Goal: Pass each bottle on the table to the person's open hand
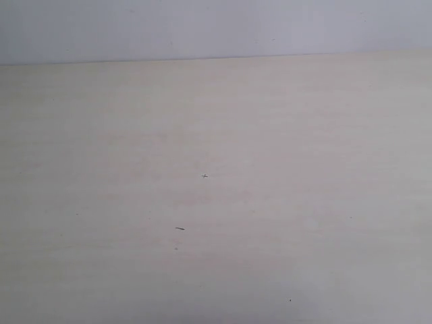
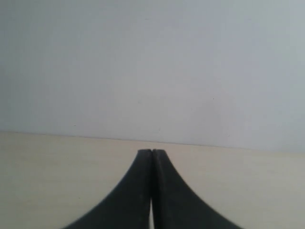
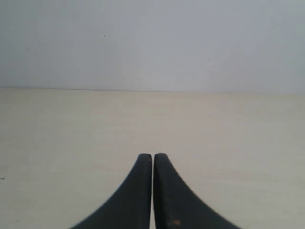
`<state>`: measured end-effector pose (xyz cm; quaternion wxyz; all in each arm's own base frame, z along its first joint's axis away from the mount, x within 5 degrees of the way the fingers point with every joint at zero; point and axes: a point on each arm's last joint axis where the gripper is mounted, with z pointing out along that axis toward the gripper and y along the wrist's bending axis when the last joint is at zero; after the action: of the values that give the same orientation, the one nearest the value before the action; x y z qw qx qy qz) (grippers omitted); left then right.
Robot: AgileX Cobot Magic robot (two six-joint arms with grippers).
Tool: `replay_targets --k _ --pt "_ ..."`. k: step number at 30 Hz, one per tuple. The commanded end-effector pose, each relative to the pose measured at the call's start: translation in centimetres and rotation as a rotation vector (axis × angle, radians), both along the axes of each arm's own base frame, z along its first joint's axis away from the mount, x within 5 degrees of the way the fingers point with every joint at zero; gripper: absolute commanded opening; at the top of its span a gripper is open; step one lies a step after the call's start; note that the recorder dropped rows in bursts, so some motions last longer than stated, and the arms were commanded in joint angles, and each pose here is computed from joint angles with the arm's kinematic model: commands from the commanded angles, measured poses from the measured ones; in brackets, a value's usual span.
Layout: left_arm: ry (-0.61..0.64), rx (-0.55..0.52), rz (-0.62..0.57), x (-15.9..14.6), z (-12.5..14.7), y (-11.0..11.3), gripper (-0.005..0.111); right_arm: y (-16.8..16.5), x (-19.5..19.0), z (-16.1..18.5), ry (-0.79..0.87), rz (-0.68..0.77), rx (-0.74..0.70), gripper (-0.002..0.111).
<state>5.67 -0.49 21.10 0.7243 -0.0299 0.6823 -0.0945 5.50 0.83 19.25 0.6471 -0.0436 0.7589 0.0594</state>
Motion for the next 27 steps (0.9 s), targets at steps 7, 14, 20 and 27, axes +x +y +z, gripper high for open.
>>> replay_targets --k 7,14,20,27 --pt "-0.005 0.076 0.009 -0.06 0.02 0.03 0.000 -0.03 -0.01 -0.08 -0.007 -0.005 -0.005 0.002" --pt "0.003 0.150 0.023 -0.05 -0.10 0.13 0.000 -0.03 -0.01 -0.08 -0.007 -0.005 -0.005 0.002" --pt "0.020 0.132 0.036 -0.03 -0.23 0.22 0.000 -0.03 -0.01 -0.08 -0.007 -0.005 -0.005 0.002" --pt "0.030 0.139 0.048 -0.03 -0.32 0.29 0.000 -0.03 -0.01 -0.08 -0.007 -0.005 -0.005 0.002"
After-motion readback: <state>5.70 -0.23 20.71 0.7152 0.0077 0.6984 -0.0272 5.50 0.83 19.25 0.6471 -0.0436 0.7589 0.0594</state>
